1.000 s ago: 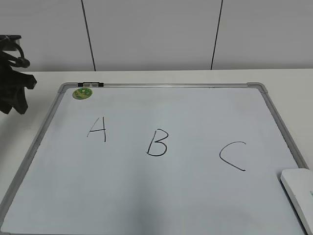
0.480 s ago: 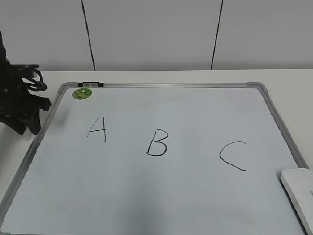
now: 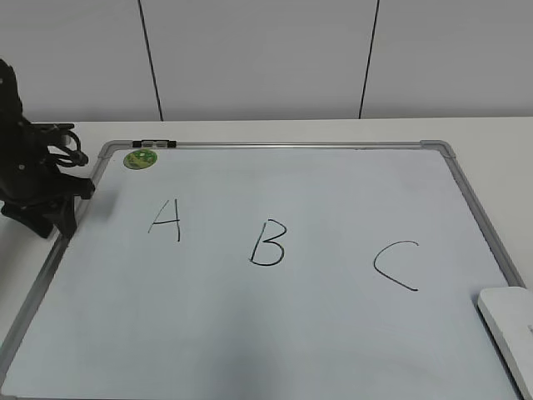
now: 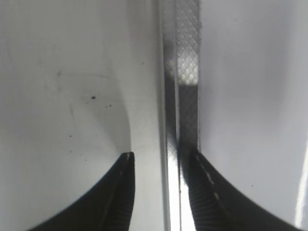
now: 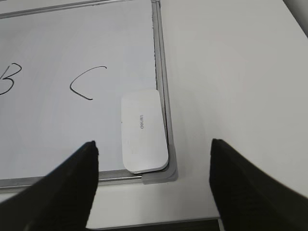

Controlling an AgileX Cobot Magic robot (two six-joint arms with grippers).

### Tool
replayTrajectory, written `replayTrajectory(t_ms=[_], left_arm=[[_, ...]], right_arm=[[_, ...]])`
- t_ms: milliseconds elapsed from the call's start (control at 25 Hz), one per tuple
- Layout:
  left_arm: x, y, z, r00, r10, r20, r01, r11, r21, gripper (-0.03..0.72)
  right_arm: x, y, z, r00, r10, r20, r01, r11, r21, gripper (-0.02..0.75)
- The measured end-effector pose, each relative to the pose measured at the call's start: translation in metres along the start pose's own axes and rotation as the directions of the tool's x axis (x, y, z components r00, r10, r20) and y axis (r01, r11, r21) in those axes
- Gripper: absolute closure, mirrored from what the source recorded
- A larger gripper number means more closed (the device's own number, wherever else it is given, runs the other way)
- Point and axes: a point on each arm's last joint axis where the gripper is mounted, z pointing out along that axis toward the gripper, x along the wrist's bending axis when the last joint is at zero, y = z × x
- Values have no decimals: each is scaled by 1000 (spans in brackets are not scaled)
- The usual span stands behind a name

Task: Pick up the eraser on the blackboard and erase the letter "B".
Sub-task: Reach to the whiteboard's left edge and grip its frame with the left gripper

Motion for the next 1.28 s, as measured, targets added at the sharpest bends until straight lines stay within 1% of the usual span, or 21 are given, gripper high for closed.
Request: replayTrajectory(t_ms=[200, 280, 360, 440, 560, 720, 840, 920, 1080, 1200, 1240, 1280], left_arm=[[0, 1, 1, 1000, -1, 2, 1, 1000, 0, 416], [0, 1, 1, 1000, -4, 5, 4, 1000, 2, 440], [-1, 1, 1, 1000, -8, 10, 8, 1000, 2, 496], [-2, 1, 1, 1000, -14, 18, 14, 1000, 4, 571], [-2, 1, 1, 1000, -14, 18, 14, 1000, 2, 646], [-2, 1, 1, 1000, -17, 22, 17, 1000, 3, 658], [-2, 1, 1, 1000, -17, 22, 17, 1000, 3, 658], [-2, 1, 1, 1000, -17, 22, 17, 1000, 3, 658], [-2, 1, 1, 1000, -17, 22, 17, 1000, 3, 658], [-2, 1, 1, 1000, -17, 22, 17, 1000, 3, 657], [-2, 1, 1, 1000, -17, 22, 17, 1000, 3, 657], [-2, 1, 1, 1000, -17, 22, 17, 1000, 3, 657]], right_arm=[[0, 0, 0, 1000, 0, 0, 0, 1000, 0, 204], [0, 0, 0, 1000, 0, 0, 0, 1000, 0, 204], [0, 0, 0, 1000, 0, 0, 0, 1000, 0, 204], [0, 0, 0, 1000, 0, 0, 0, 1000, 0, 204], [0, 0, 0, 1000, 0, 0, 0, 1000, 0, 204], [0, 2, -2, 1000, 0, -2, 0, 1000, -15, 204], [2, 14, -2, 1000, 0, -6, 0, 1000, -28, 204], [4, 26, 3, 1000, 2, -10, -2, 1000, 11, 204], [10, 53, 26, 1000, -15, -11, 17, 984, 178, 204], [14, 69, 51, 998, -55, -10, 55, 934, 352, 204], [15, 73, 63, 998, -62, -8, 60, 905, 420, 204], [16, 76, 70, 998, -62, -13, 61, 887, 458, 204]])
